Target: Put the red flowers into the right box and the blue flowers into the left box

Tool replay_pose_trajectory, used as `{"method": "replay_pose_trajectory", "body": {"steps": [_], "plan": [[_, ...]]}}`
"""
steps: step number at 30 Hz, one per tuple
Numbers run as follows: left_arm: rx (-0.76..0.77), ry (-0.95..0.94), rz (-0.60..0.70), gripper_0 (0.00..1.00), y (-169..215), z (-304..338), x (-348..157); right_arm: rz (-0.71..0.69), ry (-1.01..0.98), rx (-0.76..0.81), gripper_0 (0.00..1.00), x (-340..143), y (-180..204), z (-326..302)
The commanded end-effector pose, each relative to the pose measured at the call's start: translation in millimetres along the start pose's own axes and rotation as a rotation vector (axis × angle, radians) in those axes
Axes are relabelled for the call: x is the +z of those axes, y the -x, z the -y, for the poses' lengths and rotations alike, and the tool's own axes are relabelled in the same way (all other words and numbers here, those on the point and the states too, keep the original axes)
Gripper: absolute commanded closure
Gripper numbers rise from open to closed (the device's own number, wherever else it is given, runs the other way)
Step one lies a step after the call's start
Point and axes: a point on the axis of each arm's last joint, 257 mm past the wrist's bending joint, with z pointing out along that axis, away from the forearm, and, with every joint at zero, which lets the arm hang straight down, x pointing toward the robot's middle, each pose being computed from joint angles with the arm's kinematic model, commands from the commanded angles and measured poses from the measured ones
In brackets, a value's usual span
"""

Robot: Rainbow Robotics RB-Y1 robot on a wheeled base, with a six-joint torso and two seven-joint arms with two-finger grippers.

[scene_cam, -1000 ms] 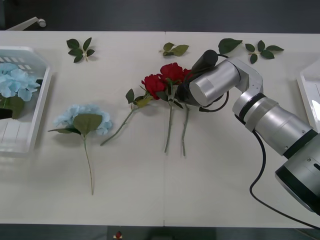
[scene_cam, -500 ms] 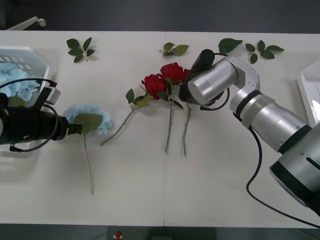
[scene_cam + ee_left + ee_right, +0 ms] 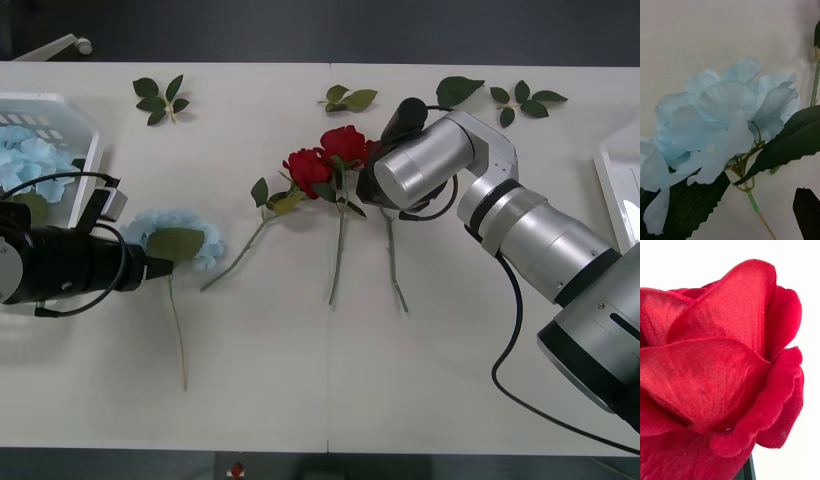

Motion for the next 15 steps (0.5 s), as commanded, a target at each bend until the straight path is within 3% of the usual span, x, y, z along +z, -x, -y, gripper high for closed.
{"method": "replay_pose_trajectory", "body": {"steps": [1,15], "plan": [[0.011,0.003,0.022,0.0,5,1,-2,0.027,0.046,-0.001,1.0,-12,14,-25],[0.07,0.078,0.044,0.0,16,5,23,-0.022,0.034,-0.108,1.0,-83,74,62]]}}
